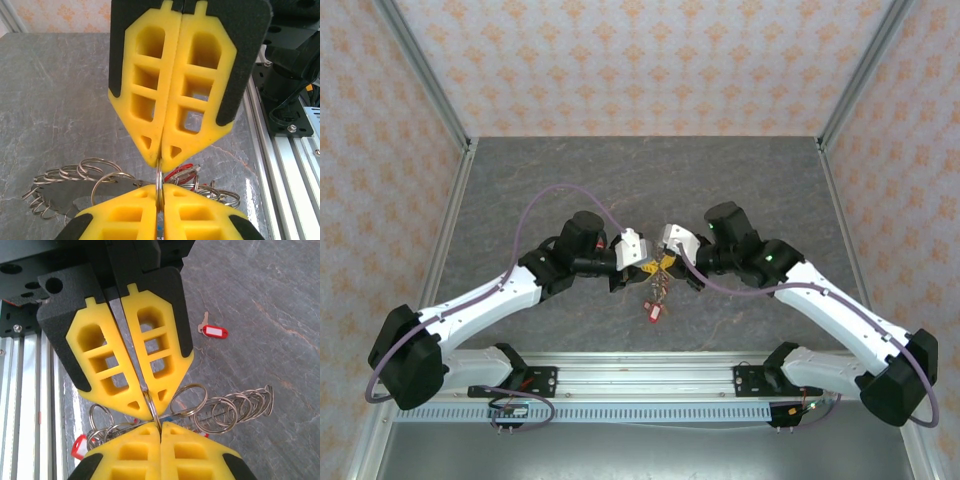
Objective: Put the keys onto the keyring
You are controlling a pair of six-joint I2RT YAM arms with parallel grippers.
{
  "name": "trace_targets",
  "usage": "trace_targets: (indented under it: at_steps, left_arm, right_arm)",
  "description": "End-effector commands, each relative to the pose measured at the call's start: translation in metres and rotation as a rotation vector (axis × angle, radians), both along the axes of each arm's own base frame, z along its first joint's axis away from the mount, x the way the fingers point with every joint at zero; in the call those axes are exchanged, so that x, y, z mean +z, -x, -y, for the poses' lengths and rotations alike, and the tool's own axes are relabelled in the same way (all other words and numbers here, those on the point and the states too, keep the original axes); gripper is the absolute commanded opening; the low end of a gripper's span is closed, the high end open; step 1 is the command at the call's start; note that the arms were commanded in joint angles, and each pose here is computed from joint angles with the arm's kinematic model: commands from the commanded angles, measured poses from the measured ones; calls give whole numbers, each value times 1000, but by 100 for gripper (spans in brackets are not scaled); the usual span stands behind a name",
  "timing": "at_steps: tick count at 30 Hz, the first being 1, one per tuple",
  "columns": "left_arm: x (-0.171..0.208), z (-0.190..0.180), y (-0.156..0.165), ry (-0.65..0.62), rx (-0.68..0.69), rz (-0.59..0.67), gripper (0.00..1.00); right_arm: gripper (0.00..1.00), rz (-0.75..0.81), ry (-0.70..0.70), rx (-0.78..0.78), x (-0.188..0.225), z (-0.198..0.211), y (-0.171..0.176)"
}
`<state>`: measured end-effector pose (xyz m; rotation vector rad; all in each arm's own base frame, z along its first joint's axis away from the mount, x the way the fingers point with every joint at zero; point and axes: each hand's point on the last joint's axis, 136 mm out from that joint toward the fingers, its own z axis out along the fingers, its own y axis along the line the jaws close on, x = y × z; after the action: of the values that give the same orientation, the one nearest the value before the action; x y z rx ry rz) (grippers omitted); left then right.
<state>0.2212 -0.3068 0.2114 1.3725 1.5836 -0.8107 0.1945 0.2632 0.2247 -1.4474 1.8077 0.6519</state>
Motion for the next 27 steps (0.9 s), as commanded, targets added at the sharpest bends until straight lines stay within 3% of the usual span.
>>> trace_targets:
  at_steps: [1,8,10,20,27]
  left_arm:
    - [0,0,-3,-24,-1,24,10]
    - [3,0,-3,0,4,29,9]
    - [5,1,-3,7,4,29,0]
    - [16,2,3,85,-3,33,0]
    - [21,3,4,102,-12,38,0]
  right_arm:
    - [0,56,30,18,20,-5,1]
    - [0,49,85,21,20,-10,3]
    - [0,52,84,14,22,-10,2]
    - [16,58,54,11,6,-3,10]
    - [16,71,25,10,3,-5,9]
